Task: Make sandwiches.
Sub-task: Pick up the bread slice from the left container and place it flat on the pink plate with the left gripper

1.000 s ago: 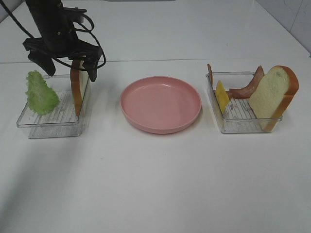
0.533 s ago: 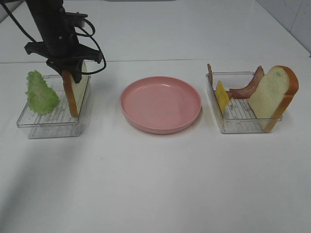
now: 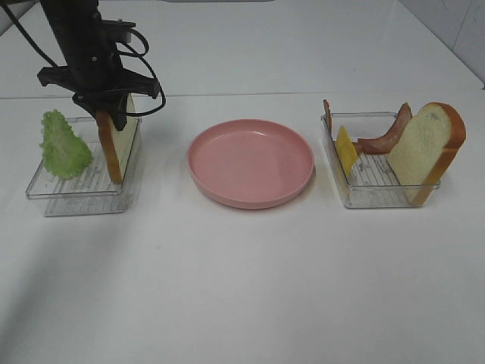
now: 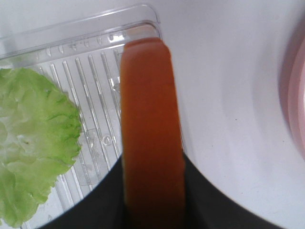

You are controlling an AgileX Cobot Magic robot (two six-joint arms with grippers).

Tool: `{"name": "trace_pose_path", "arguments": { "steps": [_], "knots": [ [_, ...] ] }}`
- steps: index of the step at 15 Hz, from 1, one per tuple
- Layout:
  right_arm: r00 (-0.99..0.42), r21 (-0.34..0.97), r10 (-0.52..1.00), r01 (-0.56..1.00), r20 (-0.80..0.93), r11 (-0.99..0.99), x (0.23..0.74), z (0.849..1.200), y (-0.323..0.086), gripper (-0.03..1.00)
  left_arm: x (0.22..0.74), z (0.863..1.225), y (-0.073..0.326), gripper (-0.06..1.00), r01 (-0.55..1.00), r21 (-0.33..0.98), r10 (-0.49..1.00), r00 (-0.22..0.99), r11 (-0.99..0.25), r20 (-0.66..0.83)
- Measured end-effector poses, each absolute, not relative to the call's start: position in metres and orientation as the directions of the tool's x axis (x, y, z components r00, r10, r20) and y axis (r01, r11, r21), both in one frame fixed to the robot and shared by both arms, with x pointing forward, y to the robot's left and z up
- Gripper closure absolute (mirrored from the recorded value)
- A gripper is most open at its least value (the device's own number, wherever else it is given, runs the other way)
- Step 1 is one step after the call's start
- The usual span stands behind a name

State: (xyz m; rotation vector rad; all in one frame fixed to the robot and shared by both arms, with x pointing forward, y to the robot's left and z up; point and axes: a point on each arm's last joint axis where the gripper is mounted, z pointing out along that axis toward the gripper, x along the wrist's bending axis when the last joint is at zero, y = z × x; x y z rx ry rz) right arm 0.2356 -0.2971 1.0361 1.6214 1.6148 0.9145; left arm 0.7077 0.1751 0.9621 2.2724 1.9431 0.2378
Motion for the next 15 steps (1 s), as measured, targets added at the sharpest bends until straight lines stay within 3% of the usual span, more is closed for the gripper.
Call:
{"name": "trace_pose_path", "arguments": {
  "steps": [3, 8, 11, 12, 15],
  "knots": [
    [-0.009, 0.845, 1.000, 0.535, 0.024, -0.015, 0.236, 1.036, -0.297, 0.00, 0.703, 0.969, 0.177, 0.74, 0.971, 0.181, 0.988, 0.151, -0.155, 0.038],
    [-0.009, 0.845, 1.000, 0.535, 0.024, -0.015, 0.236, 1.036, -0.297, 0.00, 0.683, 1.049, 0.181, 0.74, 0.935, 0.328, 0.990, 0.144, -0.136, -0.001],
    [-0.009, 0.845, 1.000, 0.535, 0.024, -0.015, 0.236, 1.036, -0.297, 0.00, 0.680, 1.057, 0.169, 0.74, 0.933, 0.351, 0.979, 0.143, -0.086, -0.142],
    [-0.009, 0.845, 1.000, 0.535, 0.024, -0.015, 0.236, 1.036, -0.297, 0.00, 0.685, 1.049, 0.154, 0.74, 0.932, 0.359, 0.941, 0.161, -0.046, -0.297],
    [-0.009, 0.845, 1.000, 0.535, 0.024, -0.015, 0.236, 1.036, -0.297, 0.00, 0.693, 1.033, 0.137, 0.74, 0.938, 0.345, 0.875, 0.182, -0.018, -0.450]
  ]
}}
